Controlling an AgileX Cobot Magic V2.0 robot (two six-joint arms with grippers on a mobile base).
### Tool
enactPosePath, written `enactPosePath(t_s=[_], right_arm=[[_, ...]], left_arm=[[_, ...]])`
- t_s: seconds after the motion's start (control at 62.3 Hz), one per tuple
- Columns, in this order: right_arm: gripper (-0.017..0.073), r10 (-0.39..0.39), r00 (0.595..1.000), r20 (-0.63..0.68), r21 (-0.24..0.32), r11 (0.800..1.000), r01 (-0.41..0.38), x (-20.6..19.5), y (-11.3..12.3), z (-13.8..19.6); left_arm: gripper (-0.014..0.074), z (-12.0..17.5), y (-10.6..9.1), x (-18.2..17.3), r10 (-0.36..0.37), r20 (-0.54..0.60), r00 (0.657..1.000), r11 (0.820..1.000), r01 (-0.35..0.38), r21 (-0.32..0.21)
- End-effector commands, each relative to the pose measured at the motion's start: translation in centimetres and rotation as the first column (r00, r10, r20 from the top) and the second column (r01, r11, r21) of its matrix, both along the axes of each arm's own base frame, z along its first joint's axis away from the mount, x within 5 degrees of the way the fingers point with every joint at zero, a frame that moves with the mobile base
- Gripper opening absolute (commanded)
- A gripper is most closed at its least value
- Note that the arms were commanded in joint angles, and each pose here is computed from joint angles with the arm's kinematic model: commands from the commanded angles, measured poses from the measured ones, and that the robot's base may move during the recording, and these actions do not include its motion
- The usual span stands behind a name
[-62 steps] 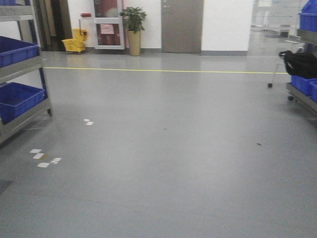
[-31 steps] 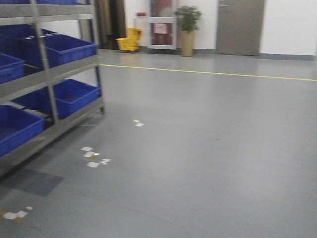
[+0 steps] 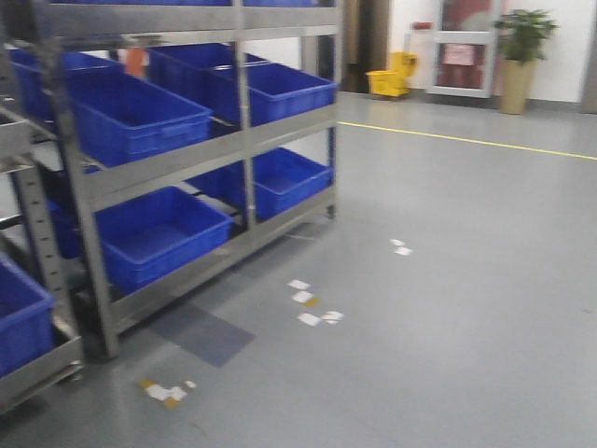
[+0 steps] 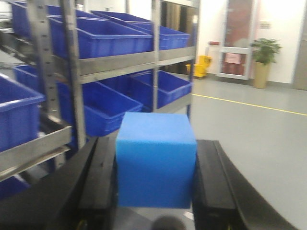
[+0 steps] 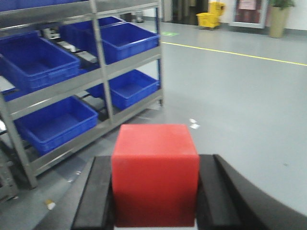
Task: Sort and place red and blue blocks on shelf
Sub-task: 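Drive the base across the floor toward the shelf of bins, then approach the shelf and bring both held cubes over the bins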
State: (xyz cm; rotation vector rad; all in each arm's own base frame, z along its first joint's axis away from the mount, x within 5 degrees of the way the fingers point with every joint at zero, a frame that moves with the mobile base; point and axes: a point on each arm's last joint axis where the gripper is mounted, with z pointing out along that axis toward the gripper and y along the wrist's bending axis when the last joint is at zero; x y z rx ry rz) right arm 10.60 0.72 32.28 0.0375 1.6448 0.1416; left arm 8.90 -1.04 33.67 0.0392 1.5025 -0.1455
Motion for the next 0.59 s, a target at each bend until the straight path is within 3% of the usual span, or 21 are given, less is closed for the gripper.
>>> enactPosePath(t_s=[0.0, 0.578], right_arm=[[0.0403, -0.012, 0.992, 0.125, 0.009, 1.0, 0.011, -0.1, -0.12, 1.97], [0.0403, -0.012, 0.992, 0.125, 0.009, 1.0, 0.011, -0.1, -0.12, 1.97]], left_arm=[[0.0125, 1.66, 0.06, -0.18, 0.005, 0.105, 0.994, 1.0, -0.002, -0.023], [0.0125, 1.66, 0.06, -0.18, 0.005, 0.105, 0.994, 1.0, -0.002, -0.023]])
